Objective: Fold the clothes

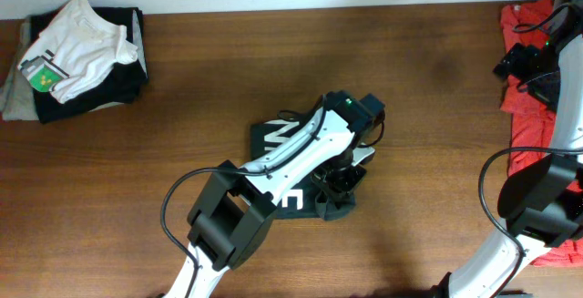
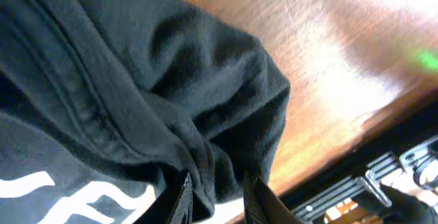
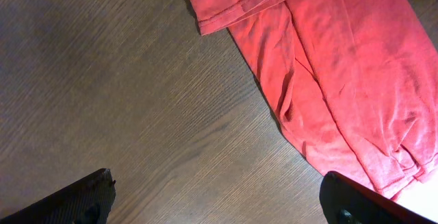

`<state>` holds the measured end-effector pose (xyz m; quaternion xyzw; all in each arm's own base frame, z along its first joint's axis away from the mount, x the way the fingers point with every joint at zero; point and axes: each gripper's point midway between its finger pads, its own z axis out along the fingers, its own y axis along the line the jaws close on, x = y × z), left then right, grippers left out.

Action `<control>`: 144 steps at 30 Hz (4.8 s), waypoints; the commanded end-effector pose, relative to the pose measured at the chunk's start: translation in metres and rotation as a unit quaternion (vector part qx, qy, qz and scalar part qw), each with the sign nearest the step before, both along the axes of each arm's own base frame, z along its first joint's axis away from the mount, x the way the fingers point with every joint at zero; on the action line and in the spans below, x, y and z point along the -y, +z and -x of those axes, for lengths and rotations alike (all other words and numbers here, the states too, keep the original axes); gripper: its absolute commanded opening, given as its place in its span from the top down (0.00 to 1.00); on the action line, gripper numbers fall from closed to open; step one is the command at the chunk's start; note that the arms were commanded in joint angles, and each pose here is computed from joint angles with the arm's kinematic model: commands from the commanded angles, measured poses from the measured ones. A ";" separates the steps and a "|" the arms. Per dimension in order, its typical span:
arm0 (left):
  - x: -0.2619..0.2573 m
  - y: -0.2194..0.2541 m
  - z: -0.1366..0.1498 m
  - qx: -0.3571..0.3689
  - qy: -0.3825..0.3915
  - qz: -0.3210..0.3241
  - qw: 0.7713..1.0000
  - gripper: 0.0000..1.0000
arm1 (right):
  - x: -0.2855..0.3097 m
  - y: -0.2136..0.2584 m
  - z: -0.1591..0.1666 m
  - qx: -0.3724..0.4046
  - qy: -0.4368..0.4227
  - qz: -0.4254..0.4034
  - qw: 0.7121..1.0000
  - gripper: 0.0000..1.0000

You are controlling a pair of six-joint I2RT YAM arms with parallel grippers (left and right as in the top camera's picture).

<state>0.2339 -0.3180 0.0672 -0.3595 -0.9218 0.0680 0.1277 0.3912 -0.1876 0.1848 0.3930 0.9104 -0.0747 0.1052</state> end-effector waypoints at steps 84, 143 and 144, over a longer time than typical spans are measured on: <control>-0.001 0.015 -0.110 0.045 0.095 0.032 0.994 0.99 | 0.003 0.009 -0.001 0.011 -0.004 0.011 1.000 0.01; -0.015 -0.034 -0.021 -0.094 0.081 0.026 0.992 0.99 | 0.003 0.009 -0.001 0.011 -0.004 0.011 1.000 0.01; -0.012 -0.034 -0.020 -0.094 0.079 0.030 0.992 1.00 | 0.003 0.009 -0.001 0.011 -0.004 0.011 1.000 0.02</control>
